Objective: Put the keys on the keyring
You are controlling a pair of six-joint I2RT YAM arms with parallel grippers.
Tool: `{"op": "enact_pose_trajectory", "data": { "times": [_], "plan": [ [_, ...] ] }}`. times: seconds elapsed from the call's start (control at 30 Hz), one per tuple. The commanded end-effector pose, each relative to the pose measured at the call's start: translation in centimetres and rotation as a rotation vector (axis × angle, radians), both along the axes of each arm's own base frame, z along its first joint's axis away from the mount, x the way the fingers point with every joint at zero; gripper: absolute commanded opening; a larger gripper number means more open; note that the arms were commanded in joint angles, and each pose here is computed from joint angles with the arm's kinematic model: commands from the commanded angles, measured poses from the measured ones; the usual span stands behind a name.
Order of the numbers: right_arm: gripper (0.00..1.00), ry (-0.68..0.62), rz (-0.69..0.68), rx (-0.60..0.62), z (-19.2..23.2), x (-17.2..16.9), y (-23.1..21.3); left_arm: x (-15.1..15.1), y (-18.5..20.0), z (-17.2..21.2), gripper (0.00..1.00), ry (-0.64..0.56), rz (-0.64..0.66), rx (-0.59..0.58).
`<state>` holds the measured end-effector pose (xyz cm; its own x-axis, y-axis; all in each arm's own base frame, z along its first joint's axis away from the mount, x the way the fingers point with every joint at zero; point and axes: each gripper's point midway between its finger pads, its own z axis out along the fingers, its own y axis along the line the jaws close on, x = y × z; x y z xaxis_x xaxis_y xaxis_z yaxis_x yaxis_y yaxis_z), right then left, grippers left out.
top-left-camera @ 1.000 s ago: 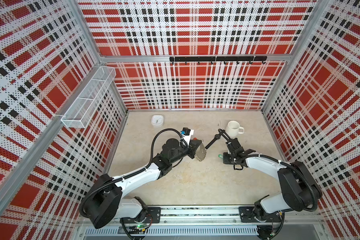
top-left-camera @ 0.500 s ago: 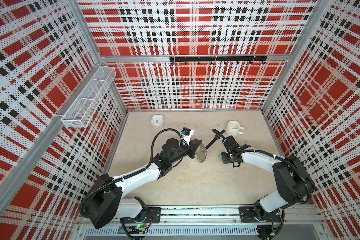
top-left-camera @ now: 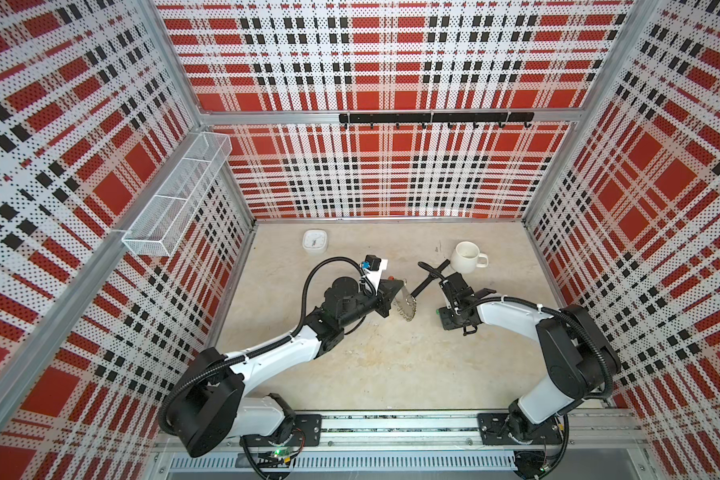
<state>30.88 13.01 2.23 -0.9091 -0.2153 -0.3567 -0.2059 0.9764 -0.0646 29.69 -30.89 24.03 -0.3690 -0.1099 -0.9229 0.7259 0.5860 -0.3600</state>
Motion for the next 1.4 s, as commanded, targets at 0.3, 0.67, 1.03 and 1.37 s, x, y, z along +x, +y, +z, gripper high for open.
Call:
{"op": "enact_pose_trajectory", "data": {
  "times": [0.3, 0.67, 1.03, 1.37],
  "plan": [
    [0.21, -0.005, 0.01, -0.031, 0.0, 0.7, 0.0, 0.1, -0.4, 2.6, 0.0, -0.055, -0.01, -0.049],
    [0.05, -0.024, 0.003, -0.033, 0.7, 1.0, 0.0, 0.2, -0.6, 2.6, 0.0, -0.054, -0.014, -0.046],
    [0.0, -0.066, -0.019, 0.019, 3.9, 0.7, 0.2, 0.2, -0.6, 2.4, 0.0, -0.054, -0.013, -0.04],
    [0.0, -0.293, 0.368, 0.694, 17.4, -2.4, 10.1, 0.3, 1.3, 3.3, 0.0, -0.115, 0.025, -0.026]
  ]
}}
